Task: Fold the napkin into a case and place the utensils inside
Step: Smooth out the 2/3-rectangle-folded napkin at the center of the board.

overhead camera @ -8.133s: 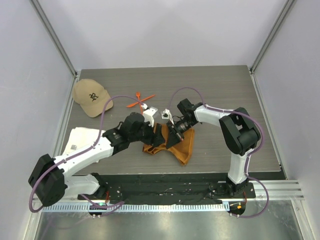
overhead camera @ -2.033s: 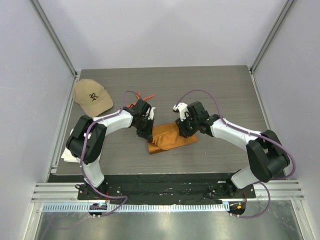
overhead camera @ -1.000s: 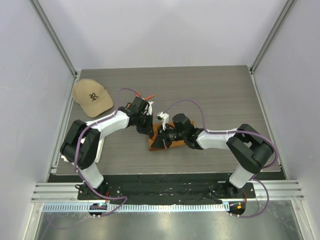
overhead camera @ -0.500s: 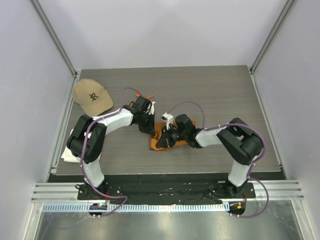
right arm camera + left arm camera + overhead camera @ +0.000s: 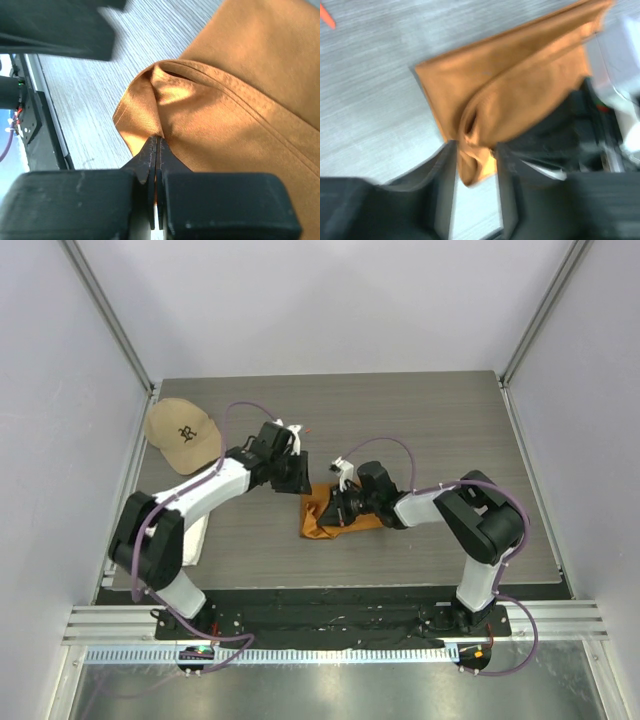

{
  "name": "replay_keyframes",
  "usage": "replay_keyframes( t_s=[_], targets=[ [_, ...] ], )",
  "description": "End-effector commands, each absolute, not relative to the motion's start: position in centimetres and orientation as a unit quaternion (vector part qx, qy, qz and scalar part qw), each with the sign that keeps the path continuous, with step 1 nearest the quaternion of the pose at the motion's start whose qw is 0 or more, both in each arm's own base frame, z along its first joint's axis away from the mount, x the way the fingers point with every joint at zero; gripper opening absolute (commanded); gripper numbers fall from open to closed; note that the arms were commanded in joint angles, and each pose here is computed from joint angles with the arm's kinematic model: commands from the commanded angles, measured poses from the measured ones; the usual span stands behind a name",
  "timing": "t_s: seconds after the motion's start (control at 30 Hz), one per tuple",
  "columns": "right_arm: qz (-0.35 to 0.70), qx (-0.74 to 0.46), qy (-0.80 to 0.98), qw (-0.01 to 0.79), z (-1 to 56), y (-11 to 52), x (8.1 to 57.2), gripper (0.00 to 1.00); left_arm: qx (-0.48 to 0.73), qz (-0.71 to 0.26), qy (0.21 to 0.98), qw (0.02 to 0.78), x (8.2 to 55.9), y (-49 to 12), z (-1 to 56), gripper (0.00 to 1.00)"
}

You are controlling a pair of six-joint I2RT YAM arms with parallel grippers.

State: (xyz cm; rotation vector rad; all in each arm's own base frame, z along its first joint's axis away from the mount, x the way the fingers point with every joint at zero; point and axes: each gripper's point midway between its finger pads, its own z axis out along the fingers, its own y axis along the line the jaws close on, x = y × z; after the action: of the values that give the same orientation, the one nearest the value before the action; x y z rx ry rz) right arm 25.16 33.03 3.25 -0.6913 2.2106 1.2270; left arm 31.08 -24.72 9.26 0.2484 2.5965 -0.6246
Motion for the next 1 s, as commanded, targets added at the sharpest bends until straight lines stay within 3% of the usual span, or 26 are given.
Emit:
replay_keyframes(
  t_s=[0.0, 0.23, 0.4, 0.5, 0.67, 0.7, 0.73, 0.93, 0.97],
  targets=[
    [0.468, -0.275, 0.793, 0.278, 4.9, 34.3, 26.3, 0.01, 0.068, -0.270, 0.930, 0.239, 29.2, -24.7, 11.3, 0.32],
    [0.471, -0.263, 0.794, 0.280, 5.2, 34.1, 27.3, 0.01, 0.059, -0.317, 0.925, 0.201, 27.1, -26.2, 9.7, 0.08],
    [0.443, -0.245, 0.808, 0.302, 6.8, 31.8, 29.2, 0.03, 0.060, -0.317, 0.927, 0.193, 26.9, -26.4, 8.8, 0.04],
    [0.417, -0.231, 0.825, 0.304, 7.9, 30.3, 29.6, 0.10, 0.062, -0.307, 0.931, 0.188, 27.2, -26.4, 7.9, 0.04],
    [0.355, -0.209, 0.855, 0.314, 9.0, 26.2, 28.7, 0.34, 0.070, -0.292, 0.935, 0.188, 27.9, -26.4, 6.9, 0.03],
    [0.315, -0.162, 0.883, 0.309, 7.6, 24.3, 28.8, 0.51, 0.071, -0.293, 0.935, 0.186, 28.0, -26.4, 6.7, 0.03],
    [0.291, -0.135, 0.896, 0.308, 7.5, 23.1, 28.8, 0.99, 0.072, -0.291, 0.936, 0.183, 28.0, -26.5, 6.5, 0.03],
    [0.236, -0.067, 0.916, 0.319, 8.1, 19.7, 27.8, 1.00, 0.079, -0.286, 0.936, 0.190, 28.5, -26.5, 6.6, 0.02],
    [0.226, -0.059, 0.915, 0.328, 8.3, 19.1, 27.8, 0.95, 0.080, -0.289, 0.935, 0.189, 28.6, -26.6, 6.7, 0.02]
  ],
)
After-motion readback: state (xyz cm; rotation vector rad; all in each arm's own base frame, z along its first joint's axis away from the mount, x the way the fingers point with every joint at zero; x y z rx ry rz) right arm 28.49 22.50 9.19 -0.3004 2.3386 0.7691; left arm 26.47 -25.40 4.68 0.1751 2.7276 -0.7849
